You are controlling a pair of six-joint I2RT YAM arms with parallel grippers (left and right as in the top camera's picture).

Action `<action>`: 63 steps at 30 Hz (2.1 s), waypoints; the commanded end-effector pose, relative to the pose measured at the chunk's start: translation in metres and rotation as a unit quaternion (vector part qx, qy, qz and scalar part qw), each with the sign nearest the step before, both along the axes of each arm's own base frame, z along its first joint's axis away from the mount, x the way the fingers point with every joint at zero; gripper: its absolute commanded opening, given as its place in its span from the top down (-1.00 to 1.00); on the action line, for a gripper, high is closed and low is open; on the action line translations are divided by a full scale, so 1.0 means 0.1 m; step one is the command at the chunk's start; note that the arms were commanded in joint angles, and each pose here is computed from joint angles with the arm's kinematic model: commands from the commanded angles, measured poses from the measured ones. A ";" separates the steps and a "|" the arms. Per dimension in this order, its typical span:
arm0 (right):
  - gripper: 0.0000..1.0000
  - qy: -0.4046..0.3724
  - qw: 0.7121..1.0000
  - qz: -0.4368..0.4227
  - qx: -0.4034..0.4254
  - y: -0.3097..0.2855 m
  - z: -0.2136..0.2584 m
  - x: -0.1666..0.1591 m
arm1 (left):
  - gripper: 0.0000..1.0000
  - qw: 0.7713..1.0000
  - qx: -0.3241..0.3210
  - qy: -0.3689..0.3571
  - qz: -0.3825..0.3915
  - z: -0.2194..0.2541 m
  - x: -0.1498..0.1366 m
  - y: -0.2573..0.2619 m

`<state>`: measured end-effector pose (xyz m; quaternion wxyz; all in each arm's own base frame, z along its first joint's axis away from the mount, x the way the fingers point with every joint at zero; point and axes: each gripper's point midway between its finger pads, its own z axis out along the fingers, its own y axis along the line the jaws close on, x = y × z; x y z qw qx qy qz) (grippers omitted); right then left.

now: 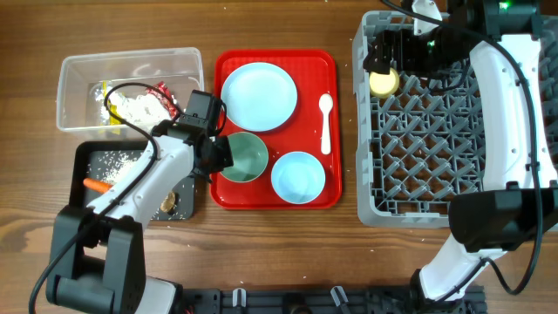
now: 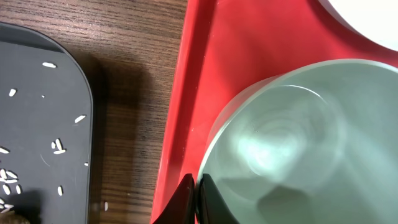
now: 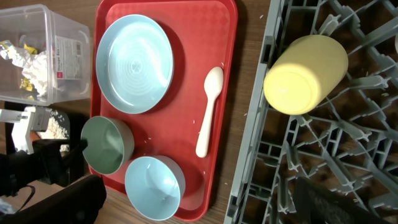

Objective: Sort waste into correct bins and load items into the dishwasher rack

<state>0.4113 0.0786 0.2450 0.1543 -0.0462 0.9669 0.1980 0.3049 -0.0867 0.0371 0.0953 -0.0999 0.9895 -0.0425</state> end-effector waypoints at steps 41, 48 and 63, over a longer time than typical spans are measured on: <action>-0.30 0.003 0.986 0.164 -0.002 1.12 -0.05 -0.41 | 0.92 0.940 -0.225 -0.244 -0.073 1.69 0.39 -0.79; -0.30 -0.018 0.981 0.192 -0.030 1.34 -0.11 -0.44 | 0.92 0.941 -0.225 -0.243 -0.073 1.69 0.38 -0.79; -0.03 -0.060 0.969 0.219 -0.097 1.65 -0.76 -0.31 | 0.92 0.941 -0.225 -0.243 -0.074 1.69 0.38 -0.79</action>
